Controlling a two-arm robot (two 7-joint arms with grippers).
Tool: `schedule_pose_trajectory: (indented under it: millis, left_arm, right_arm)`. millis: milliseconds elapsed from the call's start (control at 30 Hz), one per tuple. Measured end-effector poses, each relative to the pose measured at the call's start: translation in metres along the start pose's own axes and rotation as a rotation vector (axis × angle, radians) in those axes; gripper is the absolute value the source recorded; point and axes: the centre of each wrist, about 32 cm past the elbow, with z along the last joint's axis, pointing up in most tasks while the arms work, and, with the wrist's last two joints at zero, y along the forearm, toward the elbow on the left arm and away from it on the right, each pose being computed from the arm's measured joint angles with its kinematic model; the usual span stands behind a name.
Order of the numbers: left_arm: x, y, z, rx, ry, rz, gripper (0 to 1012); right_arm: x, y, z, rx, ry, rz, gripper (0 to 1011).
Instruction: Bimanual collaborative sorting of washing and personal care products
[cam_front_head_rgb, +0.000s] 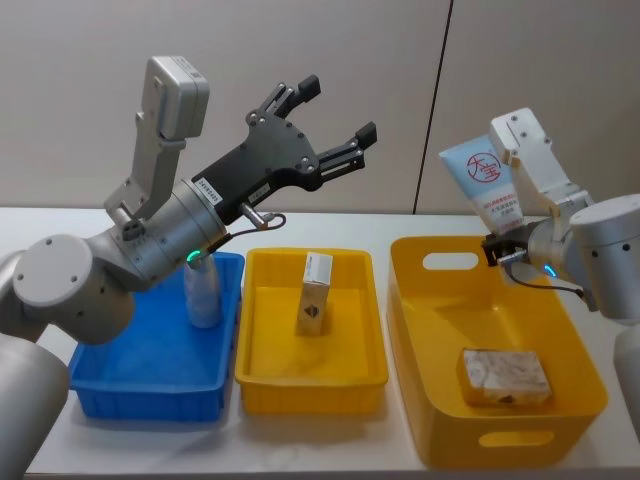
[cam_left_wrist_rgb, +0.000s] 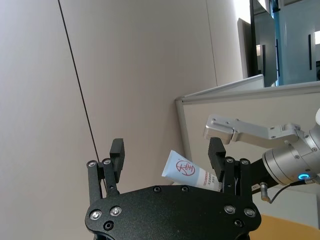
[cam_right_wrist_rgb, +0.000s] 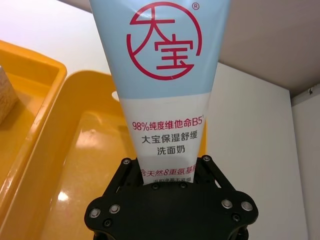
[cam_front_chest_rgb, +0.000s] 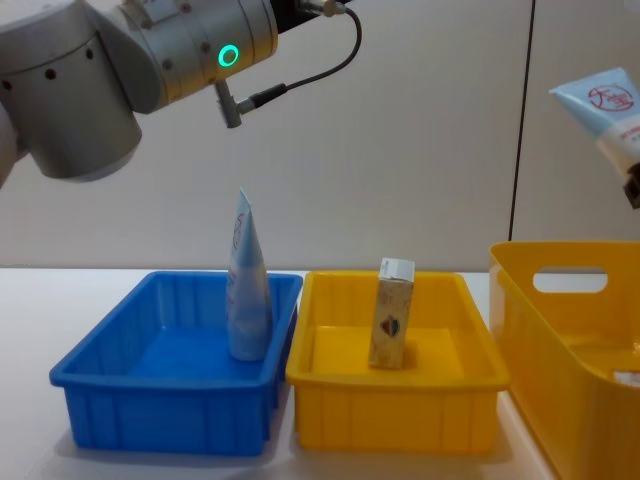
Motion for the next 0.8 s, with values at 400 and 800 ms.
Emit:
schedule_pose_trajectory:
  millis: [400, 800]
  left_arm:
    - [0.0000, 0.0000, 0.0000, 0.000, 0.000, 0.000, 1001]
    - [0.0000, 0.0000, 0.0000, 0.000, 0.000, 0.000, 1002]
  right_arm:
    - [0.0017, -0.0030, 0.0052, 0.020, 0.002, -0.006, 596]
    - [0.0025, -0.0044, 0.0075, 0.028, 0.002, -0.010, 951]
